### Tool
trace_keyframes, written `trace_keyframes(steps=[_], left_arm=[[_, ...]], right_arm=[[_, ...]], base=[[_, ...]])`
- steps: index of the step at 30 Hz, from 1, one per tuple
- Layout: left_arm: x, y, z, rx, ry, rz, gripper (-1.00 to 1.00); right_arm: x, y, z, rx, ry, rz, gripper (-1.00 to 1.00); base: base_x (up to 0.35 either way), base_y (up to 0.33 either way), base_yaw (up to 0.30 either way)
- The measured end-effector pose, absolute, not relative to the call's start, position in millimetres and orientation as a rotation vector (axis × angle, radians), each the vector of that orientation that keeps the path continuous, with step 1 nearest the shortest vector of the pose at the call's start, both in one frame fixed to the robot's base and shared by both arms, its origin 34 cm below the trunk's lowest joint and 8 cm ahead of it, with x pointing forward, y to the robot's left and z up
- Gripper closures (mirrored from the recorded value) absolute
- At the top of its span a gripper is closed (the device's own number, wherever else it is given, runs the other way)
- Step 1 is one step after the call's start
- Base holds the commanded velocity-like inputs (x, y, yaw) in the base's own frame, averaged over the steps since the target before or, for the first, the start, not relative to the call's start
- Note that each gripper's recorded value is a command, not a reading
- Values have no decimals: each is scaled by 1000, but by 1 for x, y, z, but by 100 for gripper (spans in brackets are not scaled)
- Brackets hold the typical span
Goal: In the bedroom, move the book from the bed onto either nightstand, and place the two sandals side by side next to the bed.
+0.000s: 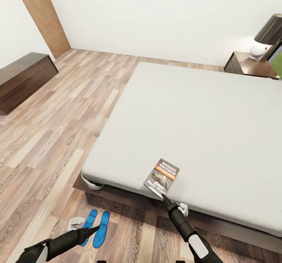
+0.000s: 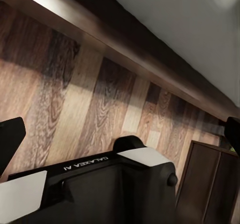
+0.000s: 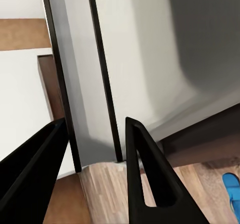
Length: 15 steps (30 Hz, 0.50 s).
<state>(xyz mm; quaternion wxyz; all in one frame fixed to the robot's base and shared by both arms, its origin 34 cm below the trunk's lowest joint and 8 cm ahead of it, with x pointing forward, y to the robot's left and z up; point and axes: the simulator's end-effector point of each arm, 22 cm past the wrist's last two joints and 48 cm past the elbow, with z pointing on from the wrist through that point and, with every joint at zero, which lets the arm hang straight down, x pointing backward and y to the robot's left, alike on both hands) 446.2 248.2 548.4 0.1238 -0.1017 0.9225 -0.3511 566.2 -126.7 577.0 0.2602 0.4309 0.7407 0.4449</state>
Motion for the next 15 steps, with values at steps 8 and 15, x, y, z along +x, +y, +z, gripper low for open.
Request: trace_keyframes(steps=[8,15], left_arm=[[445,246,559,-298,2689,-1027,-100],[444,241,569,-303,2684,-1038,-100]], right_arm=[[565,-126,588,1166,2008,1205,100],[565,-126,598,1160,2010,1212,100]], base=[[0,0,0],[0,0,0]])
